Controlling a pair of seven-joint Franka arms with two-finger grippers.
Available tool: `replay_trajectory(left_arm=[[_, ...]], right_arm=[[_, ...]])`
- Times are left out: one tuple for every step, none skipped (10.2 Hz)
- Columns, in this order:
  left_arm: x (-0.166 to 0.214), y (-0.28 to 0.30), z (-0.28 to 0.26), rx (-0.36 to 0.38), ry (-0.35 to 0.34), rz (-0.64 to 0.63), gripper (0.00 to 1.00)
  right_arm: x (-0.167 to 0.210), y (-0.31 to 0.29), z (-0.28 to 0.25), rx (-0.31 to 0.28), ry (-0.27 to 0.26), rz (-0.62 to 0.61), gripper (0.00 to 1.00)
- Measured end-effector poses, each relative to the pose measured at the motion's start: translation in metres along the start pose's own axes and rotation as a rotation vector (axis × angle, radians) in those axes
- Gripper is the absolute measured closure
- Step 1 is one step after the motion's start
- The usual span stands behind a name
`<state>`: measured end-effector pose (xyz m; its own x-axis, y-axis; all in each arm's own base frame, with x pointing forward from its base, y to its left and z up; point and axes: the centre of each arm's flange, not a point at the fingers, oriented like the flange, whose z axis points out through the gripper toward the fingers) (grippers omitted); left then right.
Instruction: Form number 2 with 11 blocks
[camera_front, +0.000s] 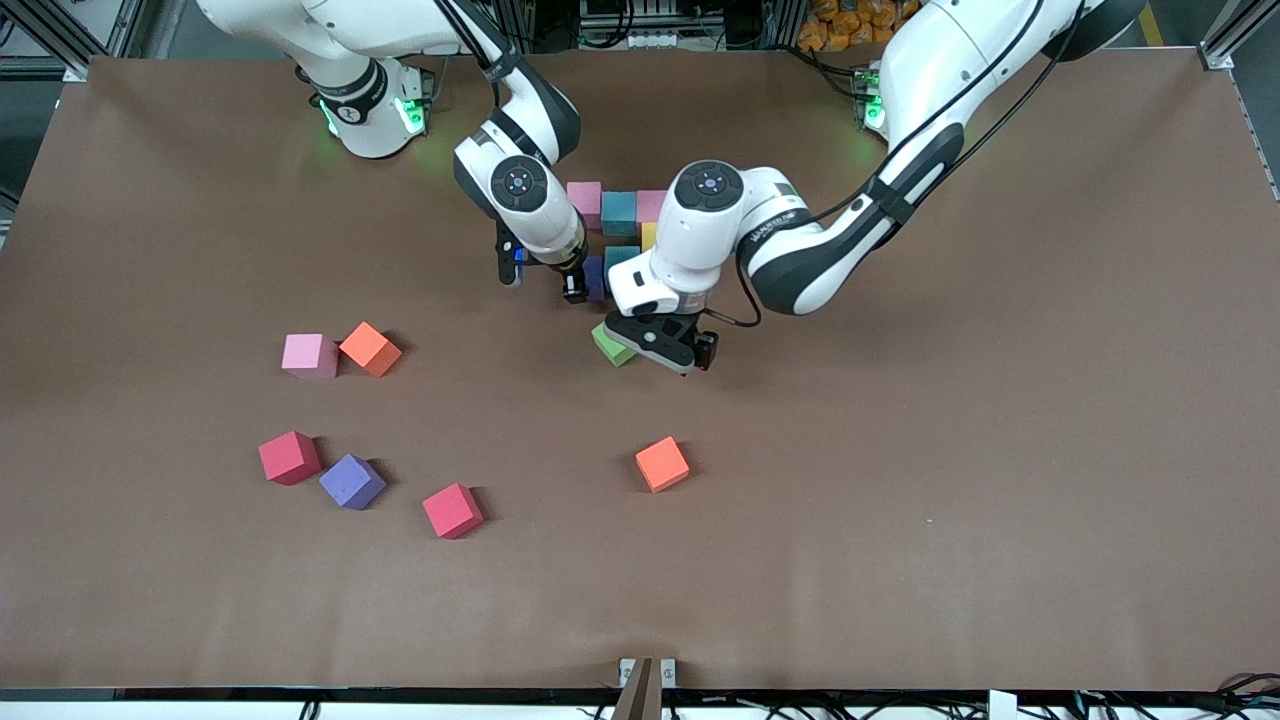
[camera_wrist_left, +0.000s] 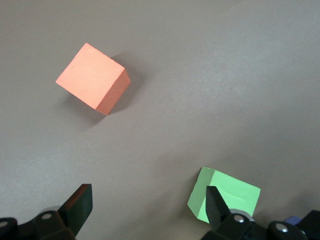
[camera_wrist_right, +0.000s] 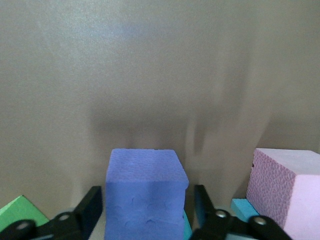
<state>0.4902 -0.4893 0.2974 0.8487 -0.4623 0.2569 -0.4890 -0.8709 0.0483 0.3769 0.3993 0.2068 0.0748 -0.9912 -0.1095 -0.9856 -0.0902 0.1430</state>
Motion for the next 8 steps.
replay_trajectory(left_arm=[[-0.001, 0.001, 0.001, 0.0, -0.001, 0.002, 0.0], [-0.001, 0.001, 0.002, -0.002, -0.002, 0.002, 0.0], [-0.001, 0.002, 0.003, -0.005, -0.001, 0.003, 0.0], [-0.002, 0.003, 0.004, -0.007, -0.002, 0.004, 0.0], [-0.002, 0.003, 0.005, -0.009, -0.004, 0.004, 0.0], [-0.002, 0.004, 0.006, -0.009, -0.001, 0.008, 0.0], [-0.003, 0.005, 0.008, -0.009, 0.004, 0.019, 0.0], [-0.006, 0.01, 0.013, -0.007, 0.005, 0.038, 0.0]], right_arm=[[-0.001, 0.001, 0.001, -0.002, 0.0, -0.001, 0.0], [-0.002, 0.002, 0.001, -0.003, 0.0, -0.004, 0.0], [-0.002, 0.002, 0.001, -0.003, 0.0, -0.006, 0.0], [-0.003, 0.003, 0.001, -0.004, 0.0, -0.006, 0.0], [-0.003, 0.003, 0.001, -0.006, 0.001, -0.007, 0.0], [-0.002, 0.002, -0.001, -0.01, 0.005, -0.014, 0.0], [0.0, 0.0, -0.007, -0.018, 0.012, -0.03, 0.0], [0.005, -0.003, -0.014, -0.025, 0.018, -0.06, 0.0]])
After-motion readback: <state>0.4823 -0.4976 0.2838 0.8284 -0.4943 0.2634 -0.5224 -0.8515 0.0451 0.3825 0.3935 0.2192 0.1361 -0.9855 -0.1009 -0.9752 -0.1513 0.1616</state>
